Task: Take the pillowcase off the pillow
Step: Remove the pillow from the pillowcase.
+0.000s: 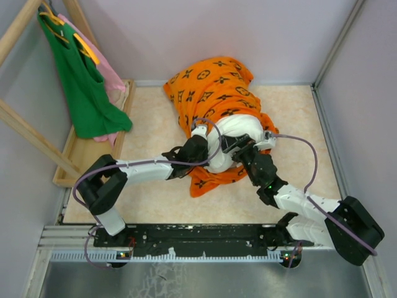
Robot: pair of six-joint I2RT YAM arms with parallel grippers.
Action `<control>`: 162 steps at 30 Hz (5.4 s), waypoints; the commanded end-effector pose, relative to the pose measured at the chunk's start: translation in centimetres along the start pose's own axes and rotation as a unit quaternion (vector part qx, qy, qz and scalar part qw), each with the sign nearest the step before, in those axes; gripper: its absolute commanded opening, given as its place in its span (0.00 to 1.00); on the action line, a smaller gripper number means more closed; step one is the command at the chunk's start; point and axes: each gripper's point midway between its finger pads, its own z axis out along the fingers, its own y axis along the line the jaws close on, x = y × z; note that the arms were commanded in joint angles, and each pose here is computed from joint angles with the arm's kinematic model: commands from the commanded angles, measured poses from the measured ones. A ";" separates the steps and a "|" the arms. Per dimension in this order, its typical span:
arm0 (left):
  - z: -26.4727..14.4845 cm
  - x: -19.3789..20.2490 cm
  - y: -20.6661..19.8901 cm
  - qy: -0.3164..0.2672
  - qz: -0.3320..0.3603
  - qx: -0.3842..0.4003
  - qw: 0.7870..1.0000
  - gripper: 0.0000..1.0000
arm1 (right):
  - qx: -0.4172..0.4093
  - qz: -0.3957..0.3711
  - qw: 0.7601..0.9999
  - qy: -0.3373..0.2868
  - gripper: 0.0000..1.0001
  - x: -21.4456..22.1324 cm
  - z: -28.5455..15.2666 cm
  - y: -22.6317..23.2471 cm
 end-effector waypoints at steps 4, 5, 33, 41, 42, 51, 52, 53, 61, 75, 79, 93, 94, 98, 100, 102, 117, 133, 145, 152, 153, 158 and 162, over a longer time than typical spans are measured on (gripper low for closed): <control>-0.4 3.1 -3.6 0.058 0.036 0.065 0.996 0.00 | -0.127 0.042 0.991 -0.017 0.99 -2.7 1.0 8.8; -0.5 3.0 -3.7 0.057 0.037 0.068 0.995 0.00 | -0.097 0.036 0.995 -0.009 0.99 -2.3 1.5 7.8; -11.3 -6.1 -3.0 -0.118 0.085 0.169 0.975 0.99 | 0.034 -0.029 0.986 0.161 0.00 -3.3 -2.2 -6.3; -13.8 -14.6 3.1 -0.204 0.013 0.181 0.962 1.00 | 0.052 0.031 0.974 0.220 0.00 -3.2 -2.0 -8.7; -13.8 -15.8 3.7 -0.217 0.020 0.166 0.962 1.00 | 0.048 0.034 0.973 0.223 0.00 -3.1 -1.9 -8.6; -5.3 -23.0 6.2 -0.229 0.100 0.039 0.967 1.00 | 0.004 0.036 0.964 0.264 0.00 -2.3 -1.7 -7.3; -4.2 -23.4 6.1 -0.228 0.106 0.038 0.967 1.00 | 0.003 0.034 0.963 0.266 0.00 -2.3 -1.7 -7.2; -2.9 -23.7 6.0 -0.224 0.111 0.036 0.968 1.00 | 0.000 0.031 0.963 0.268 0.00 -2.4 -1.8 -7.0; 6.6 -23.9 5.6 -0.189 0.128 0.039 0.973 0.93 | -0.027 0.015 0.962 0.272 0.00 -2.9 -2.5 -5.2; 1.4 -22.8 21.3 -0.183 0.111 -0.230 0.949 0.00 | -0.168 0.093 0.962 0.195 0.00 -8.3 -2.6 2.1; -4.3 -21.8 22.7 -0.208 0.081 -0.259 0.940 0.00 | -0.088 0.142 0.965 0.200 0.00 -8.9 0.0 -0.9; -15.6 -19.5 9.8 -0.270 0.120 -0.131 0.946 0.00 | 0.067 0.037 0.971 0.225 0.00 -13.6 7.6 -6.2; -15.6 -19.0 8.8 -0.265 0.129 -0.119 0.948 0.00 | 0.062 0.045 0.970 0.232 0.00 -13.7 8.0 -6.5; -16.0 -17.2 6.0 -0.256 0.175 -0.077 0.948 0.00 | 0.061 0.040 0.966 0.249 0.00 -13.6 9.0 -7.5; -16.7 -17.2 5.0 -0.263 0.192 -0.052 0.944 0.00 | 0.047 0.030 0.963 0.263 0.00 -13.3 8.9 -7.3; -17.6 -17.9 4.7 -0.284 0.195 -0.044 0.938 0.31 | 0.042 0.013 0.961 0.272 0.00 -13.0 8.6 -7.5; -9.8 -27.2 0.2 -0.250 0.234 0.066 0.937 1.00 | 0.002 -0.062 0.935 0.349 0.00 -6.2 6.3 -3.7; 6.4 -20.8 11.6 -0.105 0.240 -0.125 0.957 0.10 | -0.075 -0.083 0.932 0.346 0.00 -7.5 3.7 1.9; -0.2 -20.9 29.3 -0.081 0.139 -0.344 0.925 0.01 | -0.043 0.011 0.990 0.137 0.00 -18.3 1.6 0.5; -3.5 -23.7 23.3 -0.131 0.133 -0.227 0.956 0.91 | -0.009 -0.013 0.989 0.144 0.00 -17.6 2.5 -0.7; -4.6 -24.7 21.6 -0.147 0.132 -0.204 0.959 0.99 | -0.006 -0.021 0.989 0.147 0.00 -17.5 2.8 -0.4; -12.4 -27.1 5.7 -0.247 0.168 0.002 0.954 1.00 | 0.002 -0.015 0.988 0.151 0.00 -16.8 3.9 -0.7; -16.0 -22.3 -3.3 -0.232 0.202 0.133 0.942 1.00 | 0.007 0.004 0.987 0.158 0.00 -16.4 4.7 -1.5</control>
